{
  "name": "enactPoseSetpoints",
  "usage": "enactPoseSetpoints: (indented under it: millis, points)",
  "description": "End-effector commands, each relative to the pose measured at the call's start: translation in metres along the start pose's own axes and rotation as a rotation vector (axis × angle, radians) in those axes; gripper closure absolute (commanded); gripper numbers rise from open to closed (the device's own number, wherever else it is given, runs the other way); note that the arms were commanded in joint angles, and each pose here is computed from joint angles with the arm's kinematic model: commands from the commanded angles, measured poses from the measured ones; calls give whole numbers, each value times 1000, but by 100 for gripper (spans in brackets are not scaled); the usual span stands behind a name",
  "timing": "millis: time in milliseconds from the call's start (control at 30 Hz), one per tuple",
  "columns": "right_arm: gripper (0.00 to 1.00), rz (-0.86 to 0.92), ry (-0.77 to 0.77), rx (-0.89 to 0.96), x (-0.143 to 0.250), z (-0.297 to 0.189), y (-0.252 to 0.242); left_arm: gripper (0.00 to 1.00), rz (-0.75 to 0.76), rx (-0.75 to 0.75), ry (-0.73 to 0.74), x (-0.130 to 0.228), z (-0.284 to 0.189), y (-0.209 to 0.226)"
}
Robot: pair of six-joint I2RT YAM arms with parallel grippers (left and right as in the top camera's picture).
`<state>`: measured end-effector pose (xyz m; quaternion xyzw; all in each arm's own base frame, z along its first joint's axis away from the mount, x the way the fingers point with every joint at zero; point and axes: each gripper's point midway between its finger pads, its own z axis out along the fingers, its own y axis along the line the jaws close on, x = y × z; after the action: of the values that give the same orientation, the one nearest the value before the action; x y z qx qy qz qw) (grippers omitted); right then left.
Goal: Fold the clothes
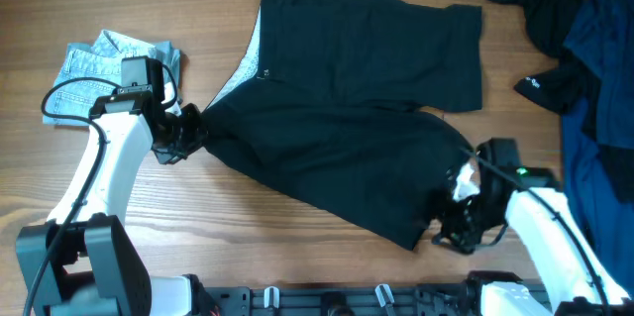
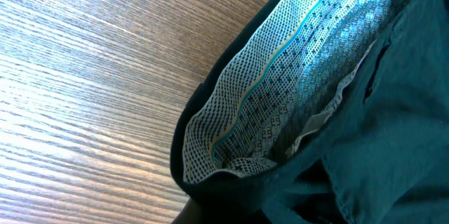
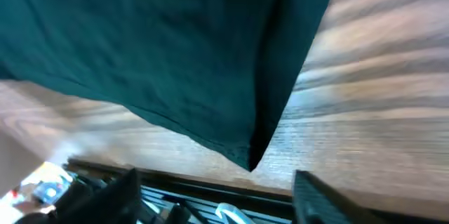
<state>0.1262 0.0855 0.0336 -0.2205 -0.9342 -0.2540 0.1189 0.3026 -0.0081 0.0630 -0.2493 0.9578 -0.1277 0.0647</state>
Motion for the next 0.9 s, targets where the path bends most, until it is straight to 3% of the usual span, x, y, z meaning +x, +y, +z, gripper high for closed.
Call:
enactPoseSetpoints:
  millis: [0, 200, 300, 367, 433, 467, 733, 767, 833, 867]
  points:
    - [24, 81, 53, -25, 14, 20, -2, 94, 15, -7, -18, -1, -3, 3]
    - [25, 170, 14, -5, 7, 35, 3, 94, 15, -7, -18, -1, -3, 3]
    - [35, 244, 4, 23, 2, 40, 1, 94, 13, -8, -15, 0, -3, 3]
    - [47, 292, -4, 31, -2, 43, -1, 94, 13, -8, -15, 0, -3, 3]
    - [93, 299, 2, 34, -2, 44, -1, 94, 13, -8, -15, 0, -3, 3]
    - [96, 298, 1, 35, -2, 44, -1, 94, 13, -8, -14, 0, -3, 3]
    - [96, 176, 7, -38, -3, 38, 16, 93, 13, -9, -12, 1, -3, 3]
    - [91, 157, 18, -52, 1, 35, 19, 93, 13, -10, -11, 1, -3, 3]
    - [52, 172, 47, -47, 12, 32, 17, 92, 13, -9, -12, 1, -3, 3]
    - [46, 178, 60, -32, 16, 32, 13, 92, 13, -9, -12, 1, -3, 3]
